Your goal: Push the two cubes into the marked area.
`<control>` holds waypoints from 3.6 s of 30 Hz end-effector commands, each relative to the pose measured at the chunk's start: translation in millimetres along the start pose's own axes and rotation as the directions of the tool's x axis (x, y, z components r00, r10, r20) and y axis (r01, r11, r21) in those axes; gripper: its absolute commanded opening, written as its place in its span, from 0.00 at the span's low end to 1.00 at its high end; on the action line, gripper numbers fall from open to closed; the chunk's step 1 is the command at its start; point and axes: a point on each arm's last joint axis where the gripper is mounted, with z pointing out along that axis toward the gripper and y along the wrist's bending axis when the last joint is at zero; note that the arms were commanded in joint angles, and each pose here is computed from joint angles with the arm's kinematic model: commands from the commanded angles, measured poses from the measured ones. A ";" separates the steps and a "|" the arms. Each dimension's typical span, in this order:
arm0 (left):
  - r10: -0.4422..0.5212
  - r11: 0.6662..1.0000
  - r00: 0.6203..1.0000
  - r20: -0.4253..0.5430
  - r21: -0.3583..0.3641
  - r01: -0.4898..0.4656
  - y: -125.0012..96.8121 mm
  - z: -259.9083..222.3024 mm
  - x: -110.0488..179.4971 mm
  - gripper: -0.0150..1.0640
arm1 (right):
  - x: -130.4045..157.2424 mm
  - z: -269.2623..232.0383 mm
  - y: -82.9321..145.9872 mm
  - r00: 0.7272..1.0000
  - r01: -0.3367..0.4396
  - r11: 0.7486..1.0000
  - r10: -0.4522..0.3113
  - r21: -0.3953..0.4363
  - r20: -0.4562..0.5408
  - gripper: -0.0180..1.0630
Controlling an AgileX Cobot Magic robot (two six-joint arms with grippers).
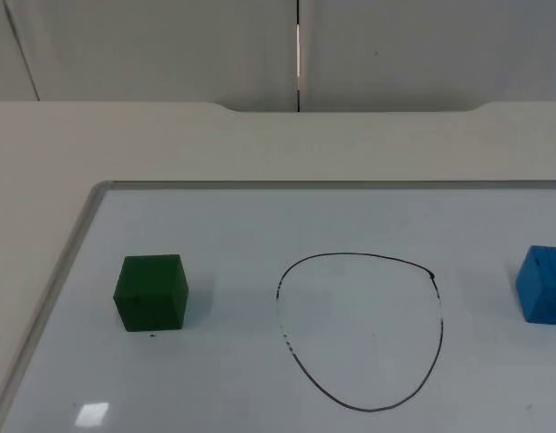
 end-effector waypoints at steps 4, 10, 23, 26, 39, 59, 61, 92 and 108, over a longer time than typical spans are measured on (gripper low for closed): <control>-0.007 1.000 1.000 0.008 -0.007 0.007 0.4 0.9 0.5 0.99 | 1.0 0.9 -0.1 1.000 -0.003 1.000 0.003 0.006 0.005 0.99; -0.007 1.000 1.000 0.008 -0.007 0.007 0.4 0.9 0.5 0.99 | 1.0 0.9 -0.1 1.000 -0.003 1.000 0.003 0.006 0.005 0.99; -0.007 1.000 1.000 0.008 -0.007 0.007 0.4 0.9 0.5 0.99 | 1.0 0.9 -0.3 1.000 -0.002 1.000 0.002 0.008 0.005 0.99; -0.007 1.000 1.000 0.008 -0.007 0.007 0.4 0.9 0.5 0.99 | 1.0 0.9 -0.3 1.000 -0.002 1.000 0.002 0.008 0.005 0.99; -0.007 1.000 1.000 0.008 -0.007 0.007 0.4 0.9 0.5 0.99 | 0.8 0.9 -0.2 1.000 -0.002 1.000 0.002 0.008 0.007 0.99; -0.007 1.000 1.000 0.008 -0.007 0.007 0.4 0.9 0.5 0.99 | -95.4 12.2 0.1 0.999 -0.025 0.999 0.026 -0.035 0.027 0.99; -0.007 1.000 1.000 0.008 -0.007 0.007 0.4 0.9 0.5 0.99 | -104.5 18.8 0.0 1.000 -0.025 0.999 0.026 -0.035 0.016 0.99; -0.037 0.999 0.999 0.012 0.027 0.037 -2.7 0.8 0.2 0.99 | -142.1 139.8 3.2 0.963 -0.029 0.999 0.017 -0.043 -0.268 0.99; -0.075 0.995 0.997 0.007 0.062 0.075 -2.6 36.6 -53.7 0.99 | -145.2 140.6 2.7 0.972 -0.029 0.999 0.019 -0.039 -0.234 0.99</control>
